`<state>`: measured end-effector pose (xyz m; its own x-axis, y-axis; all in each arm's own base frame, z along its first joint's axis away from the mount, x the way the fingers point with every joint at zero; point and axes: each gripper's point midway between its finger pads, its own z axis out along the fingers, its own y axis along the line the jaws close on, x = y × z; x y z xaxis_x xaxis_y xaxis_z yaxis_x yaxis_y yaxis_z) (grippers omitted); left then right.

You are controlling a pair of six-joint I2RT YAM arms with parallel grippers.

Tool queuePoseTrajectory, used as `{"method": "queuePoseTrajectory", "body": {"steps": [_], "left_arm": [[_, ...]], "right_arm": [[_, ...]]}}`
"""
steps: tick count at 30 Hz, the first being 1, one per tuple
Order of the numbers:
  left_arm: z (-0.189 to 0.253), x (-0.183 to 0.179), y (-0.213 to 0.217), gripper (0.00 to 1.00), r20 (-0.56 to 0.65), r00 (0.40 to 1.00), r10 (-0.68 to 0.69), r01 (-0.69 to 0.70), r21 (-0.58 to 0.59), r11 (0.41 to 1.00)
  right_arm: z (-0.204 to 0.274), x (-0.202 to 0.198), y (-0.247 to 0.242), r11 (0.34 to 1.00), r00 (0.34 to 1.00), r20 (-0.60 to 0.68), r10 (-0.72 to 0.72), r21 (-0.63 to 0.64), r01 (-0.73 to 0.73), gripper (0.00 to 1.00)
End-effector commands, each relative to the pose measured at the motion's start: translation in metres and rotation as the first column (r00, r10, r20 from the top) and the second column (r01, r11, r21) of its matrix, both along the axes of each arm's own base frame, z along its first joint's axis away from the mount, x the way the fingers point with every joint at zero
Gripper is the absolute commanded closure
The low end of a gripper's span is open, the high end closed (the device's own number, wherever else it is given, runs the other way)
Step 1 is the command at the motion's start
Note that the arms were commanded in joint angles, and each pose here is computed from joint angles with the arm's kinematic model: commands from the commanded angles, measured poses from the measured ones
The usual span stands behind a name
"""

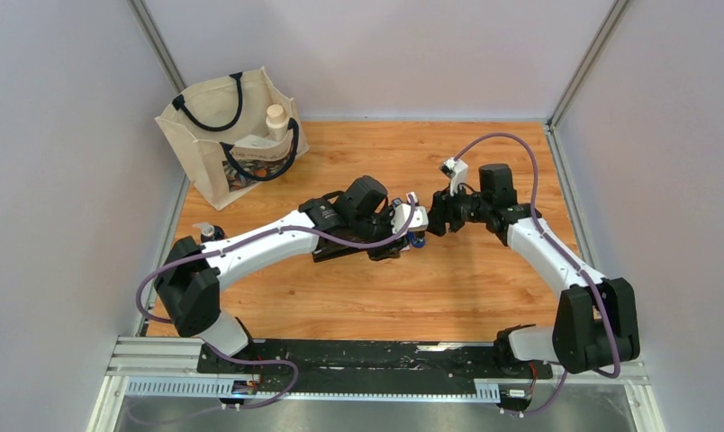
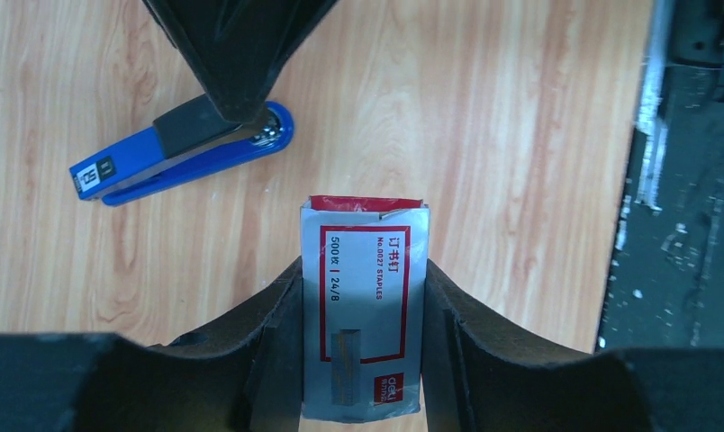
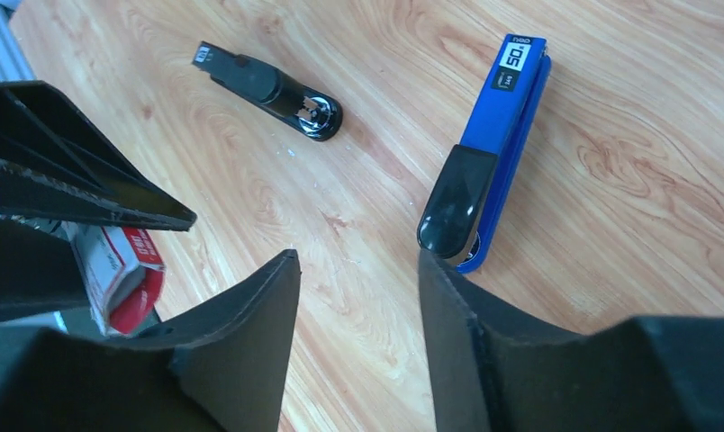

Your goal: Load the staples into the stapler

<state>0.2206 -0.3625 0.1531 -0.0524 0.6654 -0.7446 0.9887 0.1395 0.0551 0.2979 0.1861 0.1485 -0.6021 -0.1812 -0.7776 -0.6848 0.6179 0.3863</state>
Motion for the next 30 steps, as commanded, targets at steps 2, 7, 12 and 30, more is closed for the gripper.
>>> {"method": "queuePoseTrajectory", "body": {"steps": [2,7,12,30], "left_arm": [[0.038,-0.035,-0.006,0.89,-0.020,0.984,-0.175,0.169,-0.161,0.972],[0.051,-0.059,-0.002,0.89,-0.031,0.952,-0.303,0.292,-0.196,0.936],[0.056,-0.069,0.006,0.89,-0.011,0.936,-0.352,0.344,-0.193,0.919],[0.048,-0.052,0.002,0.88,-0.006,0.964,-0.267,0.263,-0.166,0.950]], "right_arm": [[0.040,-0.015,0.003,0.982,0.987,0.092,0.134,0.123,-0.144,0.42],[0.055,-0.049,0.013,0.913,0.944,0.098,0.316,0.240,-0.330,0.33],[0.066,-0.071,0.017,0.855,0.906,0.121,0.406,0.302,-0.423,0.33],[0.071,-0.069,0.029,0.848,0.918,0.032,0.394,0.373,-0.377,0.48]]}}
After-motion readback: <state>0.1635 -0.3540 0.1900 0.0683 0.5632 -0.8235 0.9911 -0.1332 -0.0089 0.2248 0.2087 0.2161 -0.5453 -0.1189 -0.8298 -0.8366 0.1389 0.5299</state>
